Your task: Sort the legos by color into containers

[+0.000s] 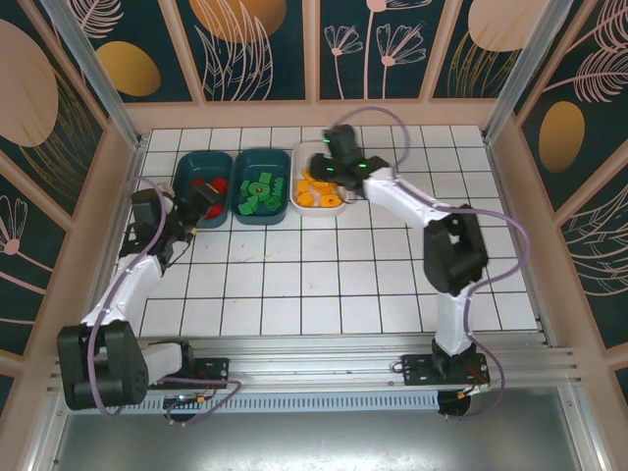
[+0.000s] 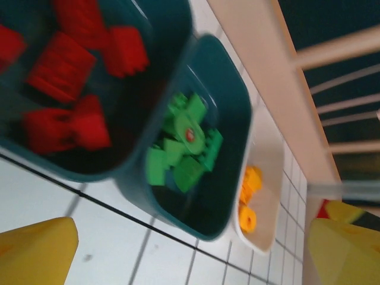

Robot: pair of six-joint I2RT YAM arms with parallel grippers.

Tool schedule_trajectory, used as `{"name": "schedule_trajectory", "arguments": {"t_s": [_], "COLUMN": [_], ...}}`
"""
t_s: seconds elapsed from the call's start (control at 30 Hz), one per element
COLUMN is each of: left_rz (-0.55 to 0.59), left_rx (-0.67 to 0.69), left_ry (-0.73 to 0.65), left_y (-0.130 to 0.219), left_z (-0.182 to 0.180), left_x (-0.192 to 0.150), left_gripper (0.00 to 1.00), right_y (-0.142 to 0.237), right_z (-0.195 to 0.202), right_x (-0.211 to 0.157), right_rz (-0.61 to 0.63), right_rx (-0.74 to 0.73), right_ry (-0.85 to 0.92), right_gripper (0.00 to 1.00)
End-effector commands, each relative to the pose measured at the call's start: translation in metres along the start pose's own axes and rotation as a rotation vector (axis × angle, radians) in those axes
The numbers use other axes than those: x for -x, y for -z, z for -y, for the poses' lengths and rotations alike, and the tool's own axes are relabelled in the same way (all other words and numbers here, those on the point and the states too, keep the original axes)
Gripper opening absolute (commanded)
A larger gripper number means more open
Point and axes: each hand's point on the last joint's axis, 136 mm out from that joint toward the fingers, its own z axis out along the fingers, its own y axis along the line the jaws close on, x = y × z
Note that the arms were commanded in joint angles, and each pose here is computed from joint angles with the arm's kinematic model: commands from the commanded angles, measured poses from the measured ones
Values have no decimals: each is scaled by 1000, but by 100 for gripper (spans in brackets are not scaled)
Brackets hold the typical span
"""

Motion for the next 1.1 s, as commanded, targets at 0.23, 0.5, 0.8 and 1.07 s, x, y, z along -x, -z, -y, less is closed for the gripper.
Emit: {"name": "schedule_trajectory", "arguments": {"t_s": [0.23, 0.5, 0.8, 1.07], "left_rz": [-13, -41, -76, -41], "left_rx": [136, 87, 6, -69], "left_ry": [93, 70, 54, -6], "left_y": [19, 19, 19, 34], "left_z": [-53, -42, -27, -3], "left_x": [-11, -14, -19, -13], "left_gripper": [98, 99, 99, 99], "right_y": [-87, -103, -114, -90], "right_z": [-187, -204, -227, -216], "right_x": [-41, -59, -75, -35], "right_rz": [-58, -73, -74, 8], "right_rx": [388, 503, 581, 495], "right_ry": [159, 143, 110, 132], "right_gripper": [22, 22, 34, 75]}}
